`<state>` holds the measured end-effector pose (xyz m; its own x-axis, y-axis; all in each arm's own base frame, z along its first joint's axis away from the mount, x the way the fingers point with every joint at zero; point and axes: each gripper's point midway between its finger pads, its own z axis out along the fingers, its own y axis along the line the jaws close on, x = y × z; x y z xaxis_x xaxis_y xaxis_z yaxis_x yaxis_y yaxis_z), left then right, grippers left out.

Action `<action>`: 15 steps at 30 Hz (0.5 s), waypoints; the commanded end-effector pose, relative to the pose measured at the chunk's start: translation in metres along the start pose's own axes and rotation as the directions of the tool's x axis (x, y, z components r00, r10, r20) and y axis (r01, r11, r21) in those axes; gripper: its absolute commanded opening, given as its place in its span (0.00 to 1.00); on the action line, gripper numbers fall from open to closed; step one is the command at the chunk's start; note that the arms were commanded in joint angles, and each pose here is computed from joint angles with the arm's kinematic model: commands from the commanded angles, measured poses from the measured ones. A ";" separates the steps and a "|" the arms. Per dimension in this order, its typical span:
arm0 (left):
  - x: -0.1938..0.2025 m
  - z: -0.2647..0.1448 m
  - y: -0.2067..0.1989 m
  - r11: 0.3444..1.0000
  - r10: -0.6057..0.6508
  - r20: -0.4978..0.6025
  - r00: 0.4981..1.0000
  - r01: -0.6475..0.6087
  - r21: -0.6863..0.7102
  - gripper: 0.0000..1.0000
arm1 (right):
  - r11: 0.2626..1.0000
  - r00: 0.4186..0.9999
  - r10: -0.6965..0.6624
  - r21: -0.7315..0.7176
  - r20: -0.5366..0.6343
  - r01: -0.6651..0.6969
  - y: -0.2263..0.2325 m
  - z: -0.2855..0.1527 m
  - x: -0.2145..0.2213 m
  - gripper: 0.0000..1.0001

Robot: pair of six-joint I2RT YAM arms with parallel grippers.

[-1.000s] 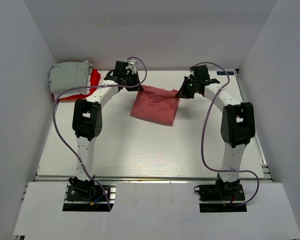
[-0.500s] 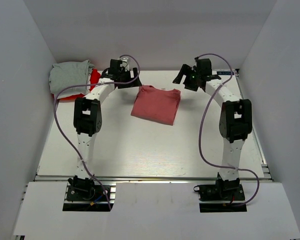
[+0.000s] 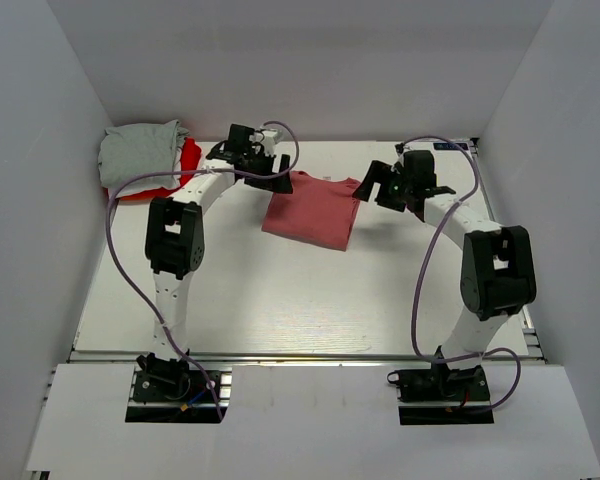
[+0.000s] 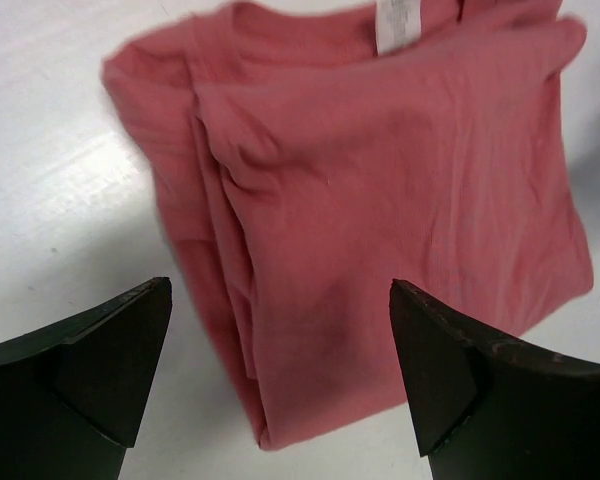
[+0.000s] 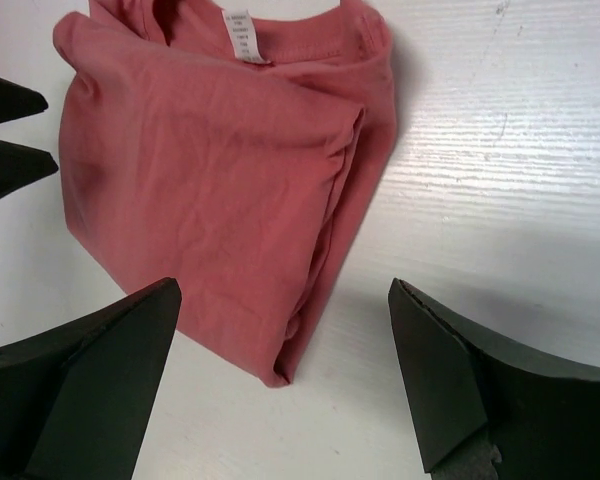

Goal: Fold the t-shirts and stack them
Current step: Fold the long partially folded tshirt into a neat square, then put the neatly folded tshirt into the corner of the board with the left arm

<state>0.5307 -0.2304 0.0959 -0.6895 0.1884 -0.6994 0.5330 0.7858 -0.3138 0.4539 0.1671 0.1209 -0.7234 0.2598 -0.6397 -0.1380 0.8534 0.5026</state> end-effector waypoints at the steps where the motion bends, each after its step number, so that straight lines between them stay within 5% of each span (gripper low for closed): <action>1: 0.006 -0.010 -0.018 0.994 0.091 -0.035 0.995 -0.089 0.063 1.00 | 0.995 0.990 -0.084 -0.049 0.111 0.090 0.019 -0.021 -0.027 0.90; 15: 0.060 0.035 0.010 0.997 0.065 -0.211 0.975 -0.073 -0.031 0.98 | 0.997 0.996 -0.076 0.036 0.044 0.074 0.002 -0.041 0.000 0.90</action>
<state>0.5173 -0.2382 0.0363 -0.7253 0.3323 -0.6029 0.5767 0.7716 -0.2684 0.4315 0.1553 0.1360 -0.6994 0.2208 -0.6797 -0.1620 0.8773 0.4517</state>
